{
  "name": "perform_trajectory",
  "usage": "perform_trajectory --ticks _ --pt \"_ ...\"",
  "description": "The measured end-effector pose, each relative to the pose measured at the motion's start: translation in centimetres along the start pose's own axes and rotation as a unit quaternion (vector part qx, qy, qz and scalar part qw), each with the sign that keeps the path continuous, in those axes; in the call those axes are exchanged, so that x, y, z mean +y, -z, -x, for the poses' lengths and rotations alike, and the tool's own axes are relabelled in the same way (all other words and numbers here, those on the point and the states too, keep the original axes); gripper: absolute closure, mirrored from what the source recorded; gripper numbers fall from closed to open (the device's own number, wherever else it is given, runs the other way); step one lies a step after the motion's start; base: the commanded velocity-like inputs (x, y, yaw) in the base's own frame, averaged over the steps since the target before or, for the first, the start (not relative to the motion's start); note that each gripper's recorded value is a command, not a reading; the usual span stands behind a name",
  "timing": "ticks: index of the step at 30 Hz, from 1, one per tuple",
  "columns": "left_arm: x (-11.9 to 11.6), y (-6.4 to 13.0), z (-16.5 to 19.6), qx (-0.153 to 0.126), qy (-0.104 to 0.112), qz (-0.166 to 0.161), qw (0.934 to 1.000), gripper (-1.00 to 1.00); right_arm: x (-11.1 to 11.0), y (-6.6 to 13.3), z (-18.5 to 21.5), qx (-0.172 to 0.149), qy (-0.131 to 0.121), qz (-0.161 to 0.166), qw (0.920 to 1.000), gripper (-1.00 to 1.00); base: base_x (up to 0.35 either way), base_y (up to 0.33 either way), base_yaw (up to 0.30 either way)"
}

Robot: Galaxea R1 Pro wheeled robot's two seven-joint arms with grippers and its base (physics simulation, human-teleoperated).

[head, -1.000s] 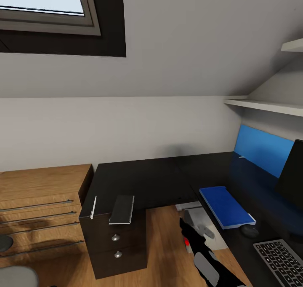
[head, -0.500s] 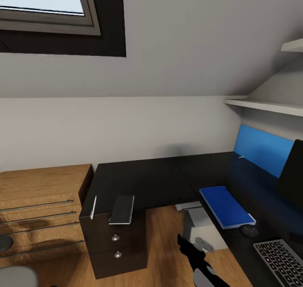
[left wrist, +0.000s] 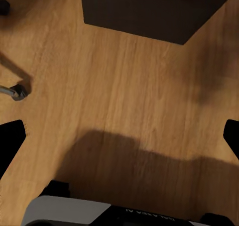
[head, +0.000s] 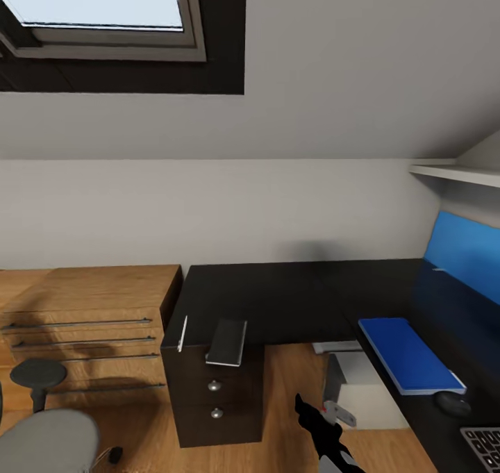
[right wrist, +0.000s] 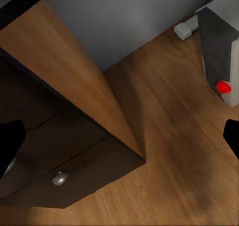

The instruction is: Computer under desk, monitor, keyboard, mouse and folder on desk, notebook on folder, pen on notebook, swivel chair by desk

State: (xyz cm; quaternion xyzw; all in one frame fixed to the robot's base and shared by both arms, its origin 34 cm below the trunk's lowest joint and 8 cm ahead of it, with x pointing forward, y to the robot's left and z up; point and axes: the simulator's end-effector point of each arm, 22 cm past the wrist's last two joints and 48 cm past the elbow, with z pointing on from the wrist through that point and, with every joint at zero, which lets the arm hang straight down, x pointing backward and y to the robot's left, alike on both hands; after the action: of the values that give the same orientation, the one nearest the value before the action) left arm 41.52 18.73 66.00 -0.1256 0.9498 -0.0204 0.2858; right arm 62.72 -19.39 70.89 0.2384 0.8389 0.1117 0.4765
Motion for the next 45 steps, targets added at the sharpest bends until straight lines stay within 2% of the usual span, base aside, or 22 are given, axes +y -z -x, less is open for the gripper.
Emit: perform_trajectory --ticks 4,12,30,37,45 --pt "-0.1 0.1 0.3 -0.002 0.001 -0.001 1.0000 -1.00 -0.1 0.7 -0.9 -0.024 -0.003 -0.014 0.9996 -1.00 0.000 0.000 0.259" --pt "-0.1 0.0 0.1 0.000 0.001 0.000 1.0000 -1.00 0.2 1.0 -1.1 -0.040 -0.008 -0.018 0.9990 -1.00 0.000 0.000 0.242" --pt "-0.2 -0.1 -0.5 0.008 0.003 0.000 1.0000 -1.00 -0.2 0.9 -1.4 -0.039 -0.002 -0.019 0.9990 -1.00 0.000 0.000 0.233" --pt "-0.3 -0.7 -1.0 0.010 0.004 -0.001 0.9999 -1.00 -0.5 0.4 -1.8 -0.040 0.005 -0.016 0.9991 -1.00 0.000 0.000 0.076" --pt "-0.3 -1.7 -1.6 0.010 0.005 -0.001 0.9999 -1.00 -0.5 -0.2 -2.6 -0.041 0.024 -0.006 0.9988 -1.00 0.000 0.000 0.004"
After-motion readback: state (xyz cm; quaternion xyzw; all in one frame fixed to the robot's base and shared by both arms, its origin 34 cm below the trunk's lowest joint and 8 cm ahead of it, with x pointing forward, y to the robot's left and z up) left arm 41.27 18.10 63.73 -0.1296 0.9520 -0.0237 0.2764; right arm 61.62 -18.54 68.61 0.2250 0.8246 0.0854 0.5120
